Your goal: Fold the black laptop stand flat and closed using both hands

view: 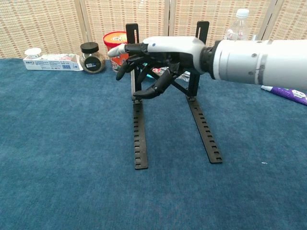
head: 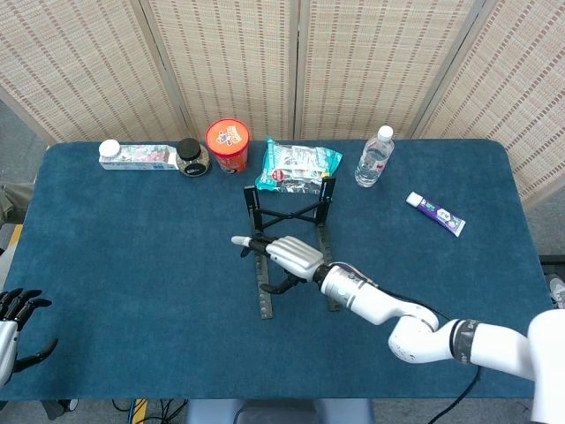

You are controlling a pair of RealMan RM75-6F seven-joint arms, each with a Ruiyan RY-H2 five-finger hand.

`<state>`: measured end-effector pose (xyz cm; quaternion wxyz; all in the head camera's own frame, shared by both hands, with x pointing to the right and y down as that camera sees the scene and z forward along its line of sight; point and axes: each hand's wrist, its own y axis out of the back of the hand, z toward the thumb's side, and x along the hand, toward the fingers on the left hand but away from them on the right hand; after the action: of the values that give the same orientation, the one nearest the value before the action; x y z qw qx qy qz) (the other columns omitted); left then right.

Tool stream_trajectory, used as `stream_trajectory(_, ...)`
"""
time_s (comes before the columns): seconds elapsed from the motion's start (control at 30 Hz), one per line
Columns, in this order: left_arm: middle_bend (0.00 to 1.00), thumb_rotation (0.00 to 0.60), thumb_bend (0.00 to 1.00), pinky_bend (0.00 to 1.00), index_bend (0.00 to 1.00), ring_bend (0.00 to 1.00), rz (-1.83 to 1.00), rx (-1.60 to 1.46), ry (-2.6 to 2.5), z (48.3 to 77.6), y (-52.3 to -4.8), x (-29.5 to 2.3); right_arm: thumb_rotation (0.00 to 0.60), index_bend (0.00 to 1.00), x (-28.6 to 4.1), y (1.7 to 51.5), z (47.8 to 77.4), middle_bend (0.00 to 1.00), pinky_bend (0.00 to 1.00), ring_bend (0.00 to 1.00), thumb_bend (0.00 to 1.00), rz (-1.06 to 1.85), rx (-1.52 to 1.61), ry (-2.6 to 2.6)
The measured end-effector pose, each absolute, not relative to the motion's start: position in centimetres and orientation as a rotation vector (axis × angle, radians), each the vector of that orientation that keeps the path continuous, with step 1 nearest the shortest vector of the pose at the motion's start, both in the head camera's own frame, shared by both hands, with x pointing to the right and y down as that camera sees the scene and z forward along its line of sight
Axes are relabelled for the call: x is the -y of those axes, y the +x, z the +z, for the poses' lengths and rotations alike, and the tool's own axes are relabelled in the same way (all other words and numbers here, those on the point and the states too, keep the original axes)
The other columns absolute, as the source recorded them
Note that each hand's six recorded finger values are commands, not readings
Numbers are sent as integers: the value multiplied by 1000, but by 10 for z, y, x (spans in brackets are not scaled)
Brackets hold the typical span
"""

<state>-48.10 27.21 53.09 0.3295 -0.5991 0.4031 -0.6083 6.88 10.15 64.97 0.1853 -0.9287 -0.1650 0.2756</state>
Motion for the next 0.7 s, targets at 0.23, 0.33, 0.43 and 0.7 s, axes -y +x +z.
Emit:
stream_trajectory(0.23,200,600,173,74,299,111,-1609,-1055,-1568,532,-484,-275,600,2,-100,36,675,260,249,131,252,782,468,-2631)
stream_trajectory(0.33,201,600,172,74,299,111,-1612,-1055,-1568,532,-485,-276,600,3,-97,27,687,260,249,131,251,805,482,-2631)
stream_trajectory(0.43,201,600,172,74,299,111,-1615,-1059,-1566,531,-486,-277,600,2,-93,21,700,260,249,131,251,838,506,-2633)
stream_trajectory(0.7,201,600,172,74,299,111,-1625,-1071,-1559,528,-490,-279,600,3,-83,13,726,261,249,132,252,922,580,-2652)
